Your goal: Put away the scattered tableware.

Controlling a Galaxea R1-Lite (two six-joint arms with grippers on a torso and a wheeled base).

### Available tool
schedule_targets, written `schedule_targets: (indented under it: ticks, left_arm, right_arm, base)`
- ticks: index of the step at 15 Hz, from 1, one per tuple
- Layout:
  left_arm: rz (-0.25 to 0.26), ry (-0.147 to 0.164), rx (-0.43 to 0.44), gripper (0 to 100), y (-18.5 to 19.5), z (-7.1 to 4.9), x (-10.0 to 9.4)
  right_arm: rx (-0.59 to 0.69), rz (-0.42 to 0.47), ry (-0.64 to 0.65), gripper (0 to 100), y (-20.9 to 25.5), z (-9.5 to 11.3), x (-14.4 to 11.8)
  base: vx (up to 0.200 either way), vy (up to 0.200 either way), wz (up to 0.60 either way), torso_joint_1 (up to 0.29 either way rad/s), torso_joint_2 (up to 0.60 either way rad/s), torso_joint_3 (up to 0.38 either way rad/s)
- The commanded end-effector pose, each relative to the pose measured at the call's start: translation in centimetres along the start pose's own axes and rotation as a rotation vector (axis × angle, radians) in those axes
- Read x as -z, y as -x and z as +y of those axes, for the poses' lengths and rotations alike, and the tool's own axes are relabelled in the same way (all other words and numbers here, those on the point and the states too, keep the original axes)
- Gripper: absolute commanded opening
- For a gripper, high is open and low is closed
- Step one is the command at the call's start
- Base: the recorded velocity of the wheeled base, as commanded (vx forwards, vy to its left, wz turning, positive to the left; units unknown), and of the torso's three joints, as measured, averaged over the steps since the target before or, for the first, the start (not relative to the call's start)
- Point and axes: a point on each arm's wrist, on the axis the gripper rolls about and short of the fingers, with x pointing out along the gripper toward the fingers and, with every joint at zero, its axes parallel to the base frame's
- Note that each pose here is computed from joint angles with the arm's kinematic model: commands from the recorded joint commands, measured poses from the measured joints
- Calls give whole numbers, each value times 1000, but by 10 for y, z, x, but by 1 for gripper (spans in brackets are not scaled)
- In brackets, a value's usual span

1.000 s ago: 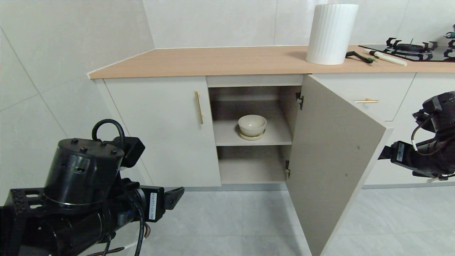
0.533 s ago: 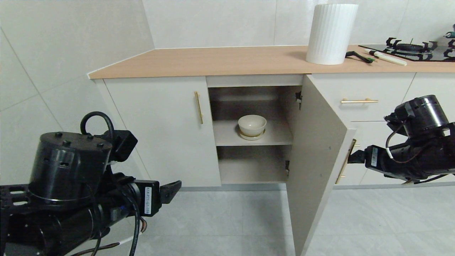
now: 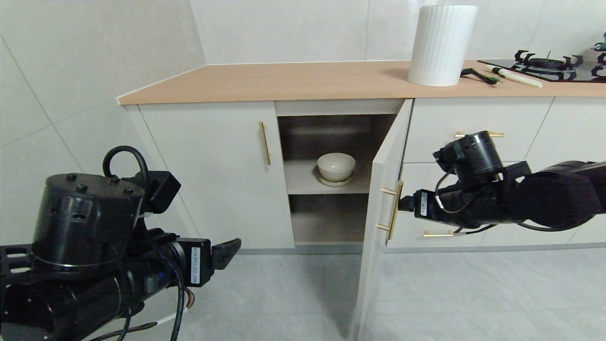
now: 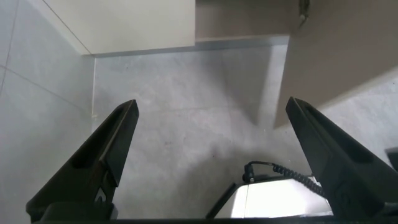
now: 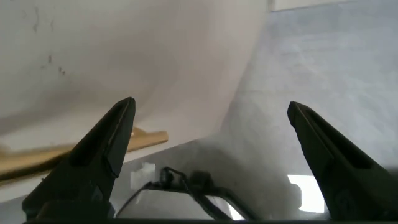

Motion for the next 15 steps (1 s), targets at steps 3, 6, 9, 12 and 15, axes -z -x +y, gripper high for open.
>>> schedule_targets:
  ticks: [3,6,9,12,15]
  left_arm:
    - [-9,4,4,100,2,0,-1]
    - [-22,9,15,100,6,1,-2]
    - [-13,3,13,100,5,1,-1]
    - [-11,1,10,100,5,1,0]
    - [-7,0,9,100,3,0,0]
  right_arm:
    - [0,50,21,100,-47,17,8]
    - [2,53,22,100,-49,16,9]
    - [4,51,22,100,-49,16,9]
    - [-4,38,16,100,-58,18,11]
    - [-40,-14,-54,100,-68,24,12]
  base:
    - [0,0,0,0,0,0]
    - [0,0,0,0,0,0]
    - [0,0,0,0,0,0]
    - [133,0,0,0,2,-3]
    - [200,0,0,-1,5,1]
